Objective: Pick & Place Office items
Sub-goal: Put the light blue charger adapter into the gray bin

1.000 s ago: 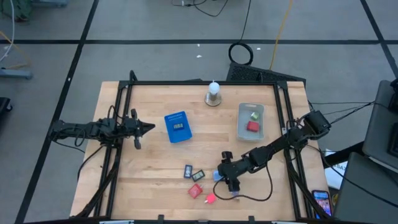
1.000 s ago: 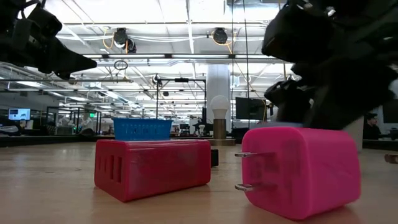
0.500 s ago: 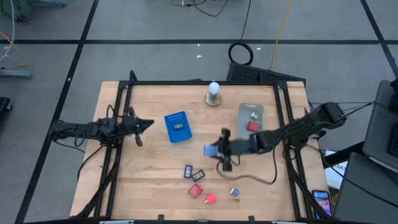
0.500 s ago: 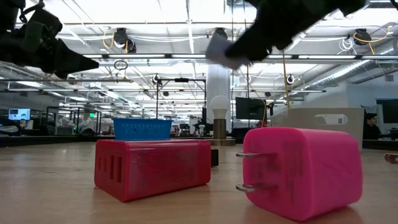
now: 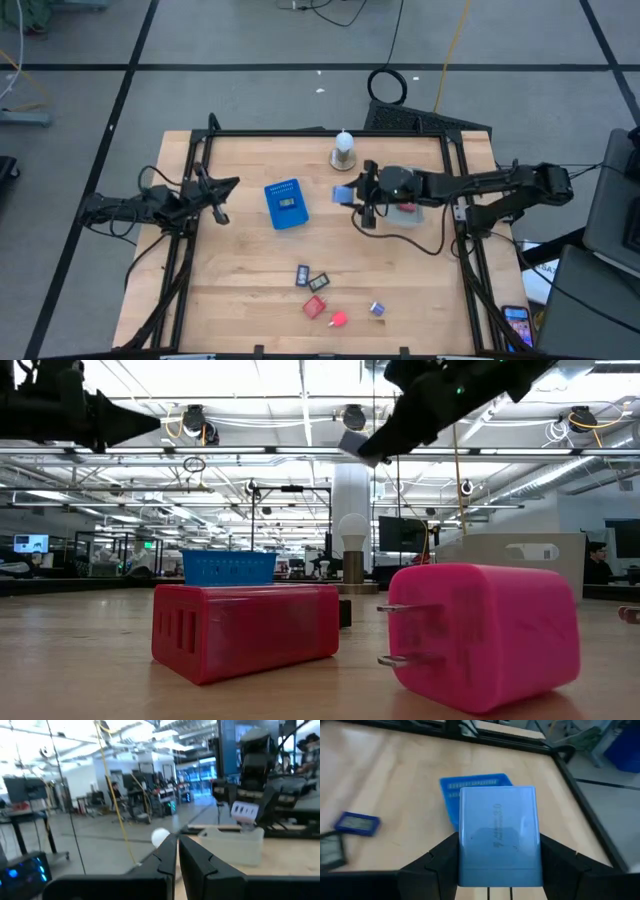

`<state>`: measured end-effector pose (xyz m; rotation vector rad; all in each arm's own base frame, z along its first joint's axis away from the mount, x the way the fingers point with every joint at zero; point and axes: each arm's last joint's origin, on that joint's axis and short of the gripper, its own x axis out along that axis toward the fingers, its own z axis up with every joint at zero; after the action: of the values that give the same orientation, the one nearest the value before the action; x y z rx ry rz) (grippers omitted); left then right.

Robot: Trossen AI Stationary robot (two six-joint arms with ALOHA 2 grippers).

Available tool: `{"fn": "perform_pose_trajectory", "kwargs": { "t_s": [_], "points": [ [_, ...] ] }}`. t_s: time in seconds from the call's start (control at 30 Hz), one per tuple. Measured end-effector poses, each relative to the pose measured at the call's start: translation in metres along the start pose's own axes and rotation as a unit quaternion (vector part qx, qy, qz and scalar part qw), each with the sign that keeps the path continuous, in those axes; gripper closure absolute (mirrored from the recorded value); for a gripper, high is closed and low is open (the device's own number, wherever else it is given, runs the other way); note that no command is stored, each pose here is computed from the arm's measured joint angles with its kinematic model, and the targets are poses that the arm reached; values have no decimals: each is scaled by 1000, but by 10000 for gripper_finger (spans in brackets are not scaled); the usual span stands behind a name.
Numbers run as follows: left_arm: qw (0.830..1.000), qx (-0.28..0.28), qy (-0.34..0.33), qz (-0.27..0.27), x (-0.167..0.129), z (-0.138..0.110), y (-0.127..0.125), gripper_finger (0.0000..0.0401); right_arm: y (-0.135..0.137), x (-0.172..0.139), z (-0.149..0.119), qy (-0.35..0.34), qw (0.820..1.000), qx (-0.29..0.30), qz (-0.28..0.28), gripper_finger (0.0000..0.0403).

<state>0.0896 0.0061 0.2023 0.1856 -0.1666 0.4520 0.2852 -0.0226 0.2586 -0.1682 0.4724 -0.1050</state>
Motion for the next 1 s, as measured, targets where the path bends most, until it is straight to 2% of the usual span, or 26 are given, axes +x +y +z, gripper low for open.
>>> {"fn": "perform_pose_trajectory", "kwargs": {
  "t_s": [0.3,0.5,1.0],
  "points": [
    [997,20,-76,28,-1,17,5,377,-26,11,-14,34,999,-18,-37,202],
    [997,21,-72,20,-1,16,5,377,-32,11,-17,28,999,-27,-23,202],
    [997,26,-64,19,-1,14,4,377,-36,11,-15,12,999,-33,-33,202]
  ]
}}
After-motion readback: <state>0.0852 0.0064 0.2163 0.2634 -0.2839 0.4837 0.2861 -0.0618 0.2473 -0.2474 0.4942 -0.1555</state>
